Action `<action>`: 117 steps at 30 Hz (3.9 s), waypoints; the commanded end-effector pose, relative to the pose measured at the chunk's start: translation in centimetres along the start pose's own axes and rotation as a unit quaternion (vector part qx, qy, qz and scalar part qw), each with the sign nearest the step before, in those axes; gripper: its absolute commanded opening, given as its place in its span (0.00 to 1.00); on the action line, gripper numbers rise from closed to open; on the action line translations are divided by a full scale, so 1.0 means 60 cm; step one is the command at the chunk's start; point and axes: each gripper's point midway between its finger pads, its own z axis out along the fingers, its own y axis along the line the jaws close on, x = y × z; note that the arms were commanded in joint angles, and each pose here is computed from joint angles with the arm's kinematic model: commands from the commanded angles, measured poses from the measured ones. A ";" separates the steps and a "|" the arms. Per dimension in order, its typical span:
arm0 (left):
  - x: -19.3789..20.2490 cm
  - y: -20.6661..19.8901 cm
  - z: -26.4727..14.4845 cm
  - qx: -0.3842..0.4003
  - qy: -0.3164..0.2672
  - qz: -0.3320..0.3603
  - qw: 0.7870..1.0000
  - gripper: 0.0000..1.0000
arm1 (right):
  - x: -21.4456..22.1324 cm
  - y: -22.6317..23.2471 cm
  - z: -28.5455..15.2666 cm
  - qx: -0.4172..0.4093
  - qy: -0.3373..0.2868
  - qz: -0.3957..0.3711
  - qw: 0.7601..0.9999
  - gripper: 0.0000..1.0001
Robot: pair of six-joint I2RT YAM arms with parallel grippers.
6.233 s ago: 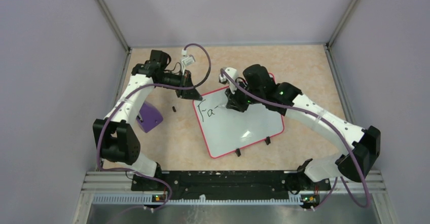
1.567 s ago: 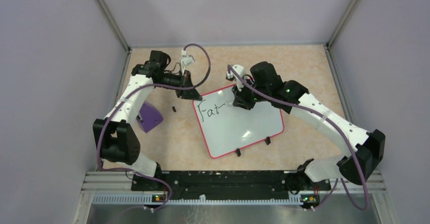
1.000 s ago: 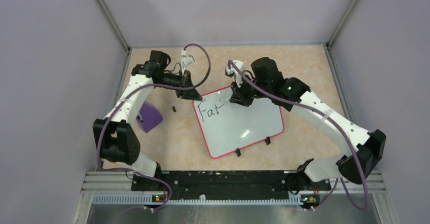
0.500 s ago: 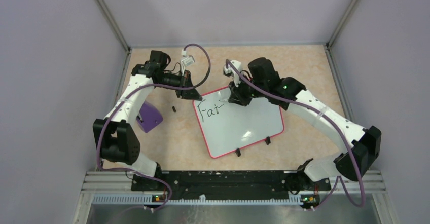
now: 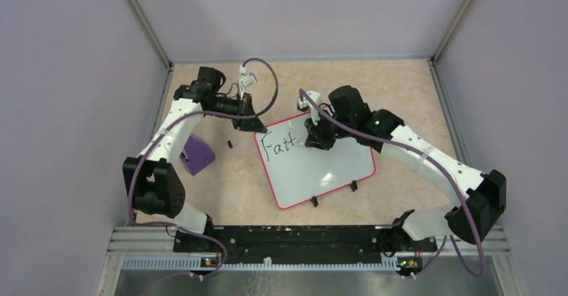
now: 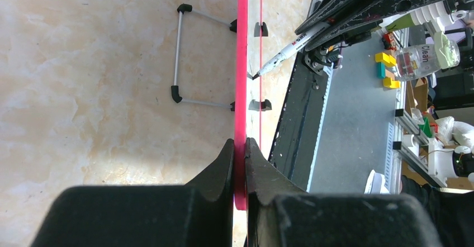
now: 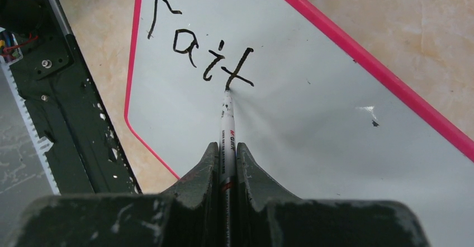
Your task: Write a sentence on the whiteboard
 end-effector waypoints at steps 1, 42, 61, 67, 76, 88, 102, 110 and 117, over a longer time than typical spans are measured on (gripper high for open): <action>0.005 -0.004 0.002 0.004 0.001 0.012 1.000 0.00 | -0.011 0.006 -0.012 0.002 -0.020 -0.010 1.000 0.00; -0.001 -0.009 0.000 0.004 -0.003 0.017 1.000 0.00 | -0.078 -0.036 -0.060 0.063 -0.041 -0.026 0.997 0.00; 0.004 -0.006 0.000 0.002 0.000 0.018 1.000 0.00 | -0.060 -0.053 -0.042 0.072 -0.031 -0.008 0.997 0.00; 0.005 -0.006 0.000 0.001 0.001 0.017 1.000 0.00 | -0.033 -0.040 -0.039 0.059 -0.025 0.002 0.998 0.00; 0.006 -0.004 0.001 0.001 0.001 0.017 1.000 0.00 | 0.002 -0.019 -0.037 0.035 -0.015 0.015 0.999 0.00; 0.005 -0.004 0.002 0.003 0.001 0.015 1.000 0.00 | -0.035 -0.003 -0.058 0.022 -0.039 -0.002 0.999 0.00; 0.004 -0.006 0.000 0.001 0.000 0.018 1.000 0.00 | -0.064 -0.031 -0.053 0.054 -0.049 -0.006 0.997 0.00; 0.006 -0.006 0.001 0.001 0.001 0.018 1.000 0.00 | -0.054 -0.034 -0.037 0.050 -0.040 -0.007 0.998 0.00; 0.007 -0.006 0.001 0.000 0.001 0.018 1.000 0.00 | -0.049 -0.043 -0.034 0.062 -0.033 -0.009 0.997 0.00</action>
